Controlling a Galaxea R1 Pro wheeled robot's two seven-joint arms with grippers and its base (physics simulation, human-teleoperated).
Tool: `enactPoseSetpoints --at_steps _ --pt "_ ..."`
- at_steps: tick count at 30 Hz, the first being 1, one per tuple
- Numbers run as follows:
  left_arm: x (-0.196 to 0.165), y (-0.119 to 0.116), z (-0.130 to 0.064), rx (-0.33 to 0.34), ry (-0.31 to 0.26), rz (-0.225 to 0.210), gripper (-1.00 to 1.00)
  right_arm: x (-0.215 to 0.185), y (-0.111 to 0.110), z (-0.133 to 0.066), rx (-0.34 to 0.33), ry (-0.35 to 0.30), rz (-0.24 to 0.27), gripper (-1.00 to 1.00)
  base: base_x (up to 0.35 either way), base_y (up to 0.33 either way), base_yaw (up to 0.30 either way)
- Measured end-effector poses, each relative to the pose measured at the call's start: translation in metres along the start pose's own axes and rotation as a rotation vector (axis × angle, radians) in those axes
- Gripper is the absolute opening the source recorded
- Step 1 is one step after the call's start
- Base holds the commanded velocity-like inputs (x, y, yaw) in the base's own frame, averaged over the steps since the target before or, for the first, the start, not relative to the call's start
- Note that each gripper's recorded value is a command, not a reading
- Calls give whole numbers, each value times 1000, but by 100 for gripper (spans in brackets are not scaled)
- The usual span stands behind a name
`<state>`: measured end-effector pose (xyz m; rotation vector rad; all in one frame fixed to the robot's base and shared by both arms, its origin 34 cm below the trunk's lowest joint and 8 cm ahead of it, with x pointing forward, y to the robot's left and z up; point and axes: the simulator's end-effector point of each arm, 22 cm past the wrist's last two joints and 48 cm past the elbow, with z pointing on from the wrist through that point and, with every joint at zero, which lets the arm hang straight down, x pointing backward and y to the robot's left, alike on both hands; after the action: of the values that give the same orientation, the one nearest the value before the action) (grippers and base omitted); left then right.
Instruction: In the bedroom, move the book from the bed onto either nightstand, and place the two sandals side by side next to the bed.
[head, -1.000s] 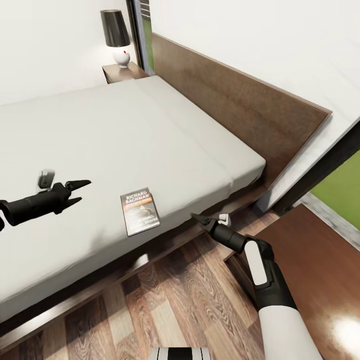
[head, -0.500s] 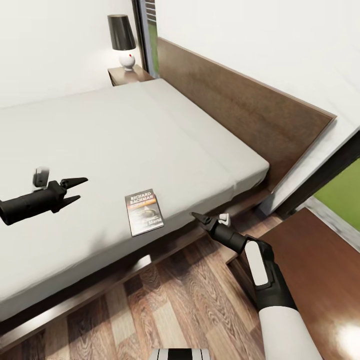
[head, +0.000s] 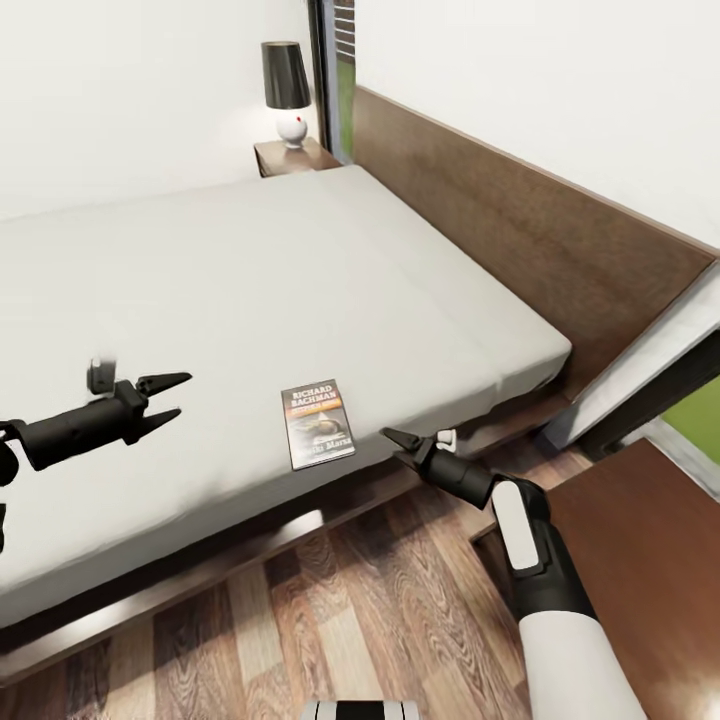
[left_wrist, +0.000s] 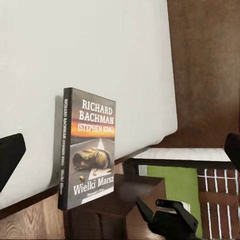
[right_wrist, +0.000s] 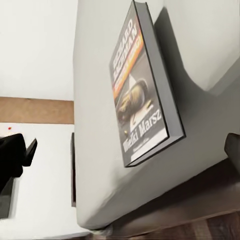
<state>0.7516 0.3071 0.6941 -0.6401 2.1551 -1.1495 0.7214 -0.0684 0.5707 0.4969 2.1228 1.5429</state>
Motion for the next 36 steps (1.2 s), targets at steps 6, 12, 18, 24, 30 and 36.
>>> enactPoseSetpoints --at_steps 6,12,18,24,30,36 --pt "25 1 9 21 26 -51 100 -2 5 -2 -9 -4 4 100 0 0 199" --pt "37 -1 17 24 37 -76 100 -5 11 -4 -23 -12 6 100 0 0 199" --pt "39 -4 18 20 36 -77 100 -5 15 -5 -32 -6 16 100 0 0 195" --pt "40 -6 17 32 34 -79 100 -12 27 -12 -98 -39 72 100 0 0 63" --pt "41 -7 17 34 35 -79 100 -15 31 -14 -117 -51 87 100 0 0 13" --pt "42 -3 18 35 35 -79 100 -14 27 -13 -121 -54 90 100 0 0 5"
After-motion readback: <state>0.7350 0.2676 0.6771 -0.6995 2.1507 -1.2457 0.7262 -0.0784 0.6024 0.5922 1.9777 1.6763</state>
